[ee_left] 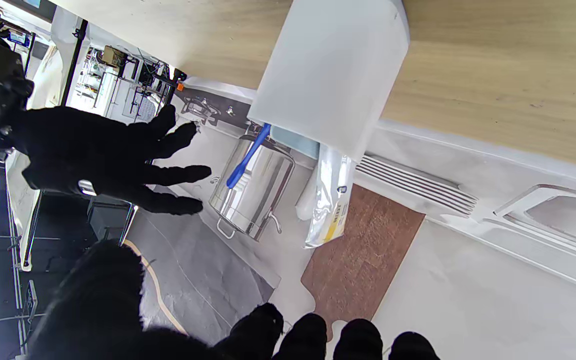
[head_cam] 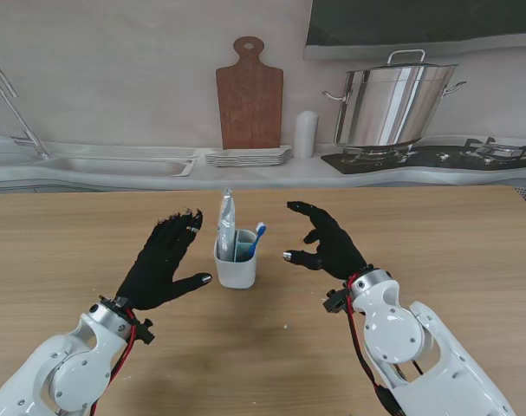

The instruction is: Organize toothpaste and toothbrush

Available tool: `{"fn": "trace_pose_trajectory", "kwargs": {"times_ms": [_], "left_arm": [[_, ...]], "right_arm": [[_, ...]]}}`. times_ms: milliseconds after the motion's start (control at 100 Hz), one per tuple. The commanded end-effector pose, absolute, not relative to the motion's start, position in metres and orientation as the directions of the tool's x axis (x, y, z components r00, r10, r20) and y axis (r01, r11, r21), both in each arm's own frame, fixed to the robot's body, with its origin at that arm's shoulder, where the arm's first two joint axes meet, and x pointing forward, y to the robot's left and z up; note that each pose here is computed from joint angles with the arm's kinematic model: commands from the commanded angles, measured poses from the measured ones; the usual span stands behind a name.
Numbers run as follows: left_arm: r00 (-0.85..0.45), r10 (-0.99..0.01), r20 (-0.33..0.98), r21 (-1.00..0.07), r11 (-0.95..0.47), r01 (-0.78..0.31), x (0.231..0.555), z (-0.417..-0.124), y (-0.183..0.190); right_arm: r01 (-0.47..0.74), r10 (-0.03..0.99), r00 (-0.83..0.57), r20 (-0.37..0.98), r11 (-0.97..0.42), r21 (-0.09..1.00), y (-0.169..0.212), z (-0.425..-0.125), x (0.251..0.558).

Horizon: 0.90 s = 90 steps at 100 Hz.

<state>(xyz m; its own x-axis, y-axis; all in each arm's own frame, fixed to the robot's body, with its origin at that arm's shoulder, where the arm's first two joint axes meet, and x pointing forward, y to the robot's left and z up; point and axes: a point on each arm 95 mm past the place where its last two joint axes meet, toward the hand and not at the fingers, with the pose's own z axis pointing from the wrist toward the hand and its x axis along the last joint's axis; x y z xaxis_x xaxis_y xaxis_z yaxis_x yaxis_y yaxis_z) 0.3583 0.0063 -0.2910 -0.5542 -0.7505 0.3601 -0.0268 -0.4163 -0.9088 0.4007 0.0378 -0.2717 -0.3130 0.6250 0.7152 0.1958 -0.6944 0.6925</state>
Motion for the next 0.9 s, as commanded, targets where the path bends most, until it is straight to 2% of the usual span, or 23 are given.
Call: {"fn": "trace_pose_trajectory", "kwargs": {"times_ms": [0, 440, 660, 890], "left_arm": [[-0.552, -0.747, 0.370, -0.907, -0.420, -0.040, 0.354, -0.292, 0.002], [-0.503, -0.769, 0.394, -0.903, -0.427, -0.052, 0.335, -0.311, 0.000], [-0.470, -0.791, 0.391, -0.906, -0.422, -0.044, 0.328, -0.319, 0.000], [-0.454, -0.794, 0.405, -0.901, -0.430, -0.051, 0.327, -0.322, -0.004]], "right_arm": [[0.213, 0.626, -0.306, 0.717, -0.690, 0.692, 0.037, -0.281, 0.390], [0.214, 0.569, -0.395, 0.721, -0.706, 0.675, 0.034, -0.296, 0.355], [0.227, 0.564, -0.417, 0.713, -0.694, 0.683, 0.033, -0.310, 0.351], [0.259, 0.565, -0.382, 0.731, -0.694, 0.672, 0.029, -0.321, 0.353]]}}
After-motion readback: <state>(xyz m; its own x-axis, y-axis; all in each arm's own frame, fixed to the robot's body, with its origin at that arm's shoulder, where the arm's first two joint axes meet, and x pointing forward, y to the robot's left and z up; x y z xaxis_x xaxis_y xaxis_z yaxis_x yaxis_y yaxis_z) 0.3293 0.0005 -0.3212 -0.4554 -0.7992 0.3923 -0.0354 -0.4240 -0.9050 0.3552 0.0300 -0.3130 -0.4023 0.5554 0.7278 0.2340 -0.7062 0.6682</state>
